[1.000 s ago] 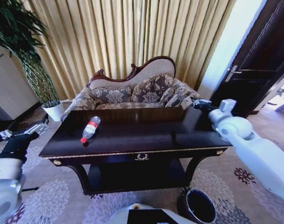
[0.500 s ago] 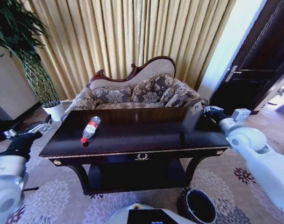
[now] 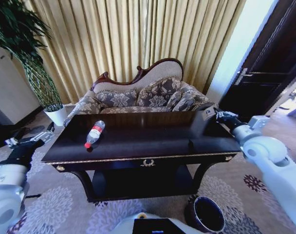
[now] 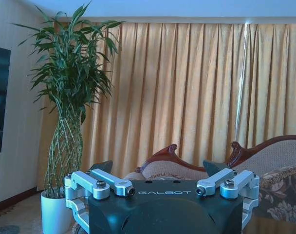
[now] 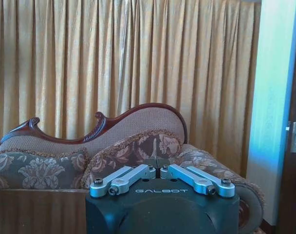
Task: Move to the front of the table and place the trash on the table into the trash bin.
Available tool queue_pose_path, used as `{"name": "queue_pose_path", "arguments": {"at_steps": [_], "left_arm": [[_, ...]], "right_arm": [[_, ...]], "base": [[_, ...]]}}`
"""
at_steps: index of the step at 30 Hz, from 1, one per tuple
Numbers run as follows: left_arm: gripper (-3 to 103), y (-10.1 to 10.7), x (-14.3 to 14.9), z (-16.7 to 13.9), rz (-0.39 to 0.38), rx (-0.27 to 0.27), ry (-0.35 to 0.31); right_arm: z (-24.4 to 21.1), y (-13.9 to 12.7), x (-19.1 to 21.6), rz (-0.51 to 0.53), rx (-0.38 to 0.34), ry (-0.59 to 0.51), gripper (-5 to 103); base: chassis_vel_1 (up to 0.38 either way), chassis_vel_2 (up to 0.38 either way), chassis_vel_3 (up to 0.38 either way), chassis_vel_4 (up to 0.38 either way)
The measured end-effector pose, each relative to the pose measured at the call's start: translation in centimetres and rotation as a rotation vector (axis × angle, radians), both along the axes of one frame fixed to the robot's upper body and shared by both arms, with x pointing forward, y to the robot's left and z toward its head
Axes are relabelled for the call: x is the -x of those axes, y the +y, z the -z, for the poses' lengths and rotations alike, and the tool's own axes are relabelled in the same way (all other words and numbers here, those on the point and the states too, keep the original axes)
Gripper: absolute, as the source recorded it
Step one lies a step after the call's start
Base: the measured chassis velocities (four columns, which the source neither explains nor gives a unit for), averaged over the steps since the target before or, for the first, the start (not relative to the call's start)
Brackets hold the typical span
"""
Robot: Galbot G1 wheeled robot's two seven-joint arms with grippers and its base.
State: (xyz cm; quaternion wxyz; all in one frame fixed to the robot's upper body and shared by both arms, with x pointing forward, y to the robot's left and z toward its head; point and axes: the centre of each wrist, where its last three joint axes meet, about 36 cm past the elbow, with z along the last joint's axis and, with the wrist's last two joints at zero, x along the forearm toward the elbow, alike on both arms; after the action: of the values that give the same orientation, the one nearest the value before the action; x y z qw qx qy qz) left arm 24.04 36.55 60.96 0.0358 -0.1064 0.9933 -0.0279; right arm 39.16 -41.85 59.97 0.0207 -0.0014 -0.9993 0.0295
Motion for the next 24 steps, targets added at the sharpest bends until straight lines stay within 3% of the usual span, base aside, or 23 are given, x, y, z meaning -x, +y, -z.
{"name": "queue_pose_path", "arguments": {"at_steps": [24], "left_arm": [[100, 0.1, 0.1, 0.0, 0.012, -0.004, -0.009]], "right_arm": [[-0.3, 0.2, 1.3, 0.001, 0.008, -0.009, 0]], "base": [[0.132, -0.125, -0.125, 0.134]]}}
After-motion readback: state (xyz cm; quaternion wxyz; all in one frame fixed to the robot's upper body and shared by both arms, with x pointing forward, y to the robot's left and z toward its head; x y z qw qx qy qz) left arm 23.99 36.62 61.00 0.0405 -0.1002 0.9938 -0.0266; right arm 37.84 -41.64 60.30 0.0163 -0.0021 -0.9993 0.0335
